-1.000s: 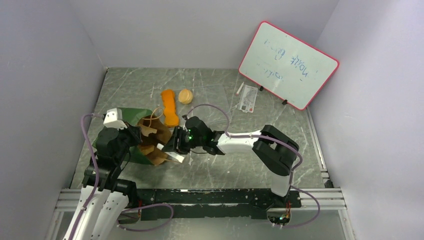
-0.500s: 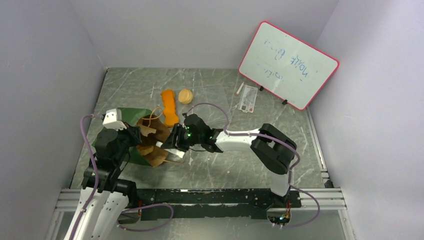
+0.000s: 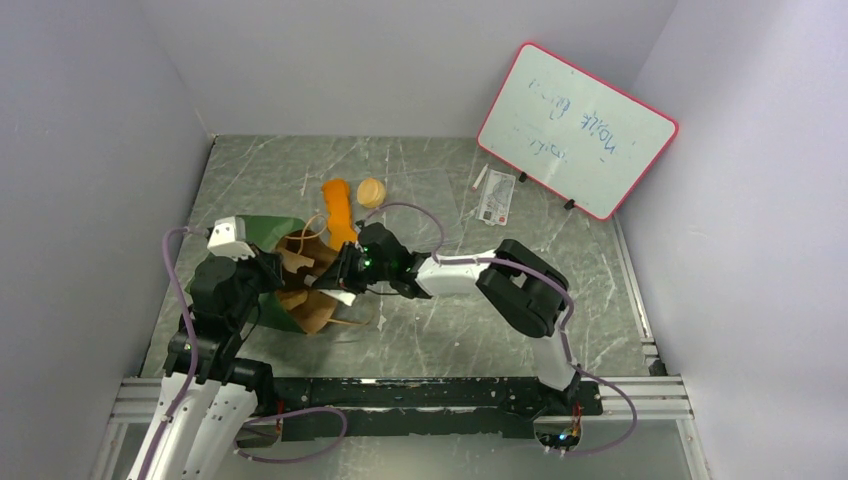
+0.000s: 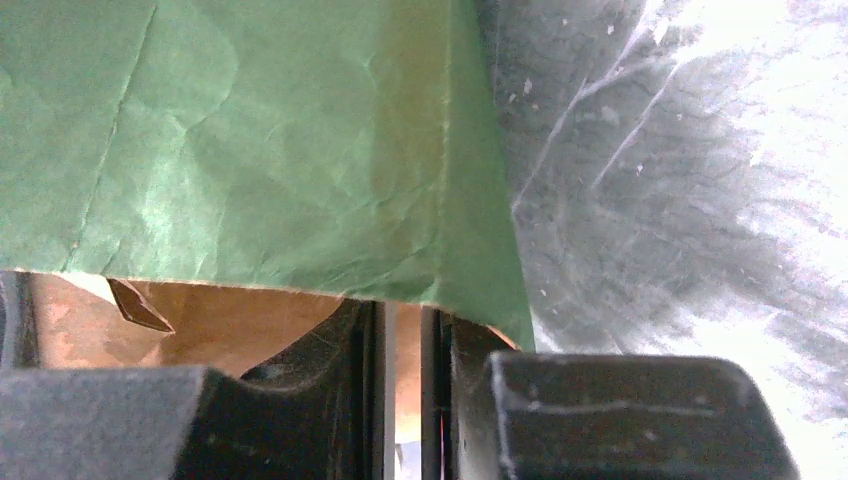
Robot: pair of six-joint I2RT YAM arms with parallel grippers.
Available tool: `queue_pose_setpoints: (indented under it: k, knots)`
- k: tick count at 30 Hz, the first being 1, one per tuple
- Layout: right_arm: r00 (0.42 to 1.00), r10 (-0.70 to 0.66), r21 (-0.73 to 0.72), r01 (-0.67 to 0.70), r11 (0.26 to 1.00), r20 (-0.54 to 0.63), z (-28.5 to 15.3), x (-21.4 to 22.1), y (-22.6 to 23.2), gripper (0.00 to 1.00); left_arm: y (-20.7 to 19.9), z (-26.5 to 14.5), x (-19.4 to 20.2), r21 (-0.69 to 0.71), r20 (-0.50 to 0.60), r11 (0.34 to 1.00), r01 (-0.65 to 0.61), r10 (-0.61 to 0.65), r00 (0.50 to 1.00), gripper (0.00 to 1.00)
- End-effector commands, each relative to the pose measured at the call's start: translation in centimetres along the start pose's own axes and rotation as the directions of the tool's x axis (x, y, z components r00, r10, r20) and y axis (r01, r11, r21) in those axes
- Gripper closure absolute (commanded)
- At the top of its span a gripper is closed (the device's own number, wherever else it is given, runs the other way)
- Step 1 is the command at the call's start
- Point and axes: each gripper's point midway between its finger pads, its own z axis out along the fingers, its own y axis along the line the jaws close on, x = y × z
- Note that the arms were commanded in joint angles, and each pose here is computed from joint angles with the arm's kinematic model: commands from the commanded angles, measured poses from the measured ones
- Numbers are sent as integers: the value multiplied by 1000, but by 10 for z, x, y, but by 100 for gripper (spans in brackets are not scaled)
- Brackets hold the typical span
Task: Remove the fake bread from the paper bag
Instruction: Take out the fake bread from the paper bag.
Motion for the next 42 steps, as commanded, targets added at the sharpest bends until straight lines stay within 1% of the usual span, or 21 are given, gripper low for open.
queue_pose_setpoints:
  k: [1, 6, 11, 16, 21, 23, 27, 36, 42]
  knots:
    - [996, -43, -53, 47, 998, 84, -12, -22, 20, 85, -7, 0, -14, 20, 47, 999, 25, -26, 999, 93]
    - [984, -106, -49, 114, 992, 143, -31, -31, 32, 93, 7, 4, -9, -61, 51, 994, 94, -91, 995, 93]
    - [968, -152, -48, 165, 985, 200, -52, -37, 47, 94, 21, 5, -15, -154, 78, 977, 148, -138, 987, 93]
    - [958, -170, -54, 188, 981, 231, -72, -35, 58, 94, 27, 7, -17, -197, 104, 962, 192, -174, 979, 93]
    - [957, -179, -50, 195, 980, 227, -88, -24, 60, 94, 28, 8, -25, -196, 160, 948, 250, -221, 962, 93]
    - [961, -178, -38, 190, 981, 212, -93, -13, 51, 94, 28, 8, -31, -195, 185, 944, 266, -231, 955, 93]
    - [963, -183, -39, 195, 980, 197, -106, 3, 50, 94, 27, 10, -42, -201, 215, 939, 281, -237, 947, 93]
    - [962, -207, -44, 218, 975, 179, -132, 34, 55, 94, 31, 13, -52, -220, 259, 927, 303, -244, 934, 93]
    - [959, -209, -37, 220, 975, 190, -152, 49, 56, 95, 38, 14, -60, -248, 307, 916, 317, -236, 922, 93]
